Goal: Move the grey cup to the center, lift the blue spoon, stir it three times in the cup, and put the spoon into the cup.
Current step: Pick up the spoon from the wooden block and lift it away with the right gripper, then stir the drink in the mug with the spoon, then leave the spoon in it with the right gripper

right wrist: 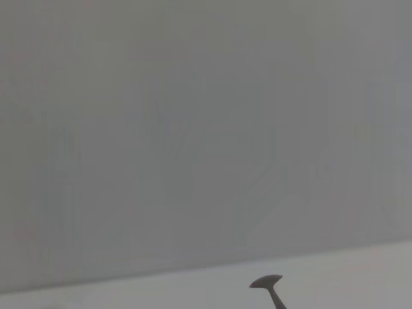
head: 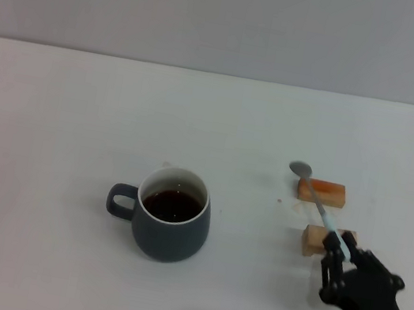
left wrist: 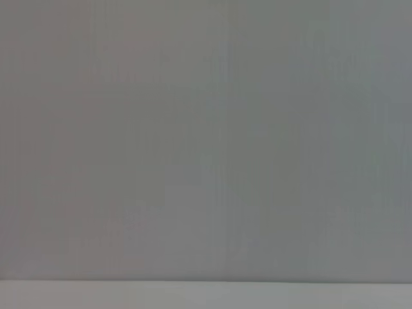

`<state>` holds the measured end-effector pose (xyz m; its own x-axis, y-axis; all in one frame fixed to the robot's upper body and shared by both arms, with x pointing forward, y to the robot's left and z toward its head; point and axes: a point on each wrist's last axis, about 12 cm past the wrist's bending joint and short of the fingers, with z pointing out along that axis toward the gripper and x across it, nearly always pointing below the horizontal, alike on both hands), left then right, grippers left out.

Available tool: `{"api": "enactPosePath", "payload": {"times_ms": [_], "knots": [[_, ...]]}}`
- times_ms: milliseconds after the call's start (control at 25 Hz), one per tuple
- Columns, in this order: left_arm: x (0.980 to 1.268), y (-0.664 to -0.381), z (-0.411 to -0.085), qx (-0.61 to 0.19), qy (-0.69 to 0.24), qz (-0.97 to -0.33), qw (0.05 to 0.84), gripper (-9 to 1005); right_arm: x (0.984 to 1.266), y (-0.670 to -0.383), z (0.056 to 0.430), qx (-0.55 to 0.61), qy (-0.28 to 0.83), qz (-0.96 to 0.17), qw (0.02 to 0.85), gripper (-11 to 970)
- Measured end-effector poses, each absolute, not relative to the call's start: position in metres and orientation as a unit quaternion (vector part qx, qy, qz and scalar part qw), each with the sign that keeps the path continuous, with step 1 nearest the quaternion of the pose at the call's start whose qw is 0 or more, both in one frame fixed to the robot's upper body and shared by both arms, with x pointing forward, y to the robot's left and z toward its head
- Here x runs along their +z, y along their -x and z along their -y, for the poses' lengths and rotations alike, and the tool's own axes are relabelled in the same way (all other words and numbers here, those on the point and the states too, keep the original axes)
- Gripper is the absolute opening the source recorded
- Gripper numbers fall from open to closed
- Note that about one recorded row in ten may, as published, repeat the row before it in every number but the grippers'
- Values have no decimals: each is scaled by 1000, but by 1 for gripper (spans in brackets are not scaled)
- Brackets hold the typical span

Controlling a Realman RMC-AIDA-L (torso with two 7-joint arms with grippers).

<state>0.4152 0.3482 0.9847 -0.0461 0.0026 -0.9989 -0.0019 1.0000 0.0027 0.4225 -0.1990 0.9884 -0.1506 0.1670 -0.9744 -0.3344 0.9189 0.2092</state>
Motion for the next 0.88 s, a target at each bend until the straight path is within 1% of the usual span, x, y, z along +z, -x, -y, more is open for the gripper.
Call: {"api": "enactPosePath", "payload": {"times_ms": [120, 280, 440, 680, 880], "knots": [[985, -416, -348, 1, 0, -723, 691, 855, 995, -430, 195, 198, 69, -723, 658, 164], [985, -416, -348, 1, 0, -723, 691, 855, 1013, -447, 186, 210, 90, -704, 673, 163], [984, -416, -347, 0, 0, -724, 690, 855, 1036, -471, 172, 230, 117, -694, 672, 163], [985, -417, -346, -1, -1, -723, 691, 855, 1080, -505, 138, 224, 180, -680, 674, 163], [985, -417, -346, 0, -1, -721, 692, 855, 1112, -526, 113, 230, 226, -693, 645, 163]]}}
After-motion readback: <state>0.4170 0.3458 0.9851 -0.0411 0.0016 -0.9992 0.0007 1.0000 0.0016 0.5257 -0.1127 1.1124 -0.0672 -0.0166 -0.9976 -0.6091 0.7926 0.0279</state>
